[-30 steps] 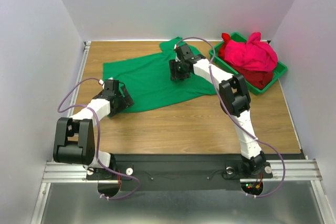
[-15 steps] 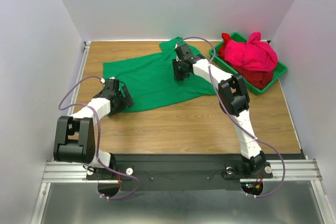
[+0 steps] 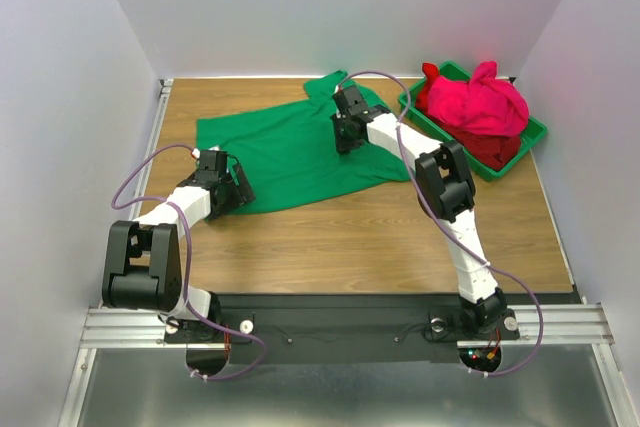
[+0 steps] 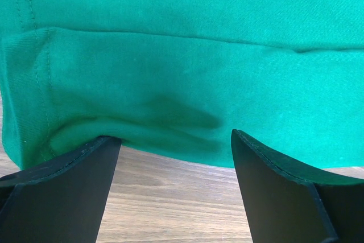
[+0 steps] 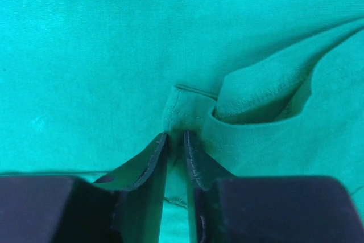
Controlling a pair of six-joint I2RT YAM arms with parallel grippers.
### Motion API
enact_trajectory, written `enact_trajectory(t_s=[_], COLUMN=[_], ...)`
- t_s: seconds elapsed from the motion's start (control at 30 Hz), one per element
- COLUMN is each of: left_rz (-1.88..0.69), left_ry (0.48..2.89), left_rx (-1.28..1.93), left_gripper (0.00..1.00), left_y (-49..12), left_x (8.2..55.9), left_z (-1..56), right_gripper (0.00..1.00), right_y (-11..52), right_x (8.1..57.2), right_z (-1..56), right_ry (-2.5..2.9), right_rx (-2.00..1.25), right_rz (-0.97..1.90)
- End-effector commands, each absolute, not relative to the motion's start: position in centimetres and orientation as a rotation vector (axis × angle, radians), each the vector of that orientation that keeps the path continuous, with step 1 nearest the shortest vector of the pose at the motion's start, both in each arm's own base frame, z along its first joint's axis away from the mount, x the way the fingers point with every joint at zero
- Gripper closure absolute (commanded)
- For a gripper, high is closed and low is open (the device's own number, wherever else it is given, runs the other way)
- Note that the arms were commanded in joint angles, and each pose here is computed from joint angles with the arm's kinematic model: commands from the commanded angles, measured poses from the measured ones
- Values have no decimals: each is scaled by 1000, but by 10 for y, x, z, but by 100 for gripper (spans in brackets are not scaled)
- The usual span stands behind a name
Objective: Fold and stack the t-shirts
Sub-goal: Fold the tshirt
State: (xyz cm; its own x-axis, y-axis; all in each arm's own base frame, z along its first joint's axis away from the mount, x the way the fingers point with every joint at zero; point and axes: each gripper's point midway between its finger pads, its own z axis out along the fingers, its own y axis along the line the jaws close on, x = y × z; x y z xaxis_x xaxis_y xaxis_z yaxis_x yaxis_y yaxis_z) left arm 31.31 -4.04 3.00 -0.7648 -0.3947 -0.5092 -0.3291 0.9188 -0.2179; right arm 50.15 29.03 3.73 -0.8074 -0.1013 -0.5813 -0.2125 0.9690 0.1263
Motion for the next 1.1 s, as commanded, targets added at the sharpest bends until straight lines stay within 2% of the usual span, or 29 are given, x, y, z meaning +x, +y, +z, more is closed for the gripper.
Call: enact_trajectory(t_s=[0.0,0.13,0.27,0.57,1.07], left_rz=[-142,-148,-152,-156,-171], left_ry=[2557,2555,2552,2546,2533], left_rx=[-515,-526,-534,-549,-587], left_gripper=[9,9,9,9,9], left_y=[-40,-41,-41,-41,-41], left_x=[302,300,298,295,288], left_z=[21,20,20,21,22], right_gripper=[79,90,93,95,94], right_y=[293,293,297,309,327], right_x=[495,496,500,504,489], right_z=[29,34,50,97,96], right_ry=[2514,2507,2476,2396,2402], right_rx=[-254,-236,-234,-248,-346], right_rz=[198,199,224,322,383])
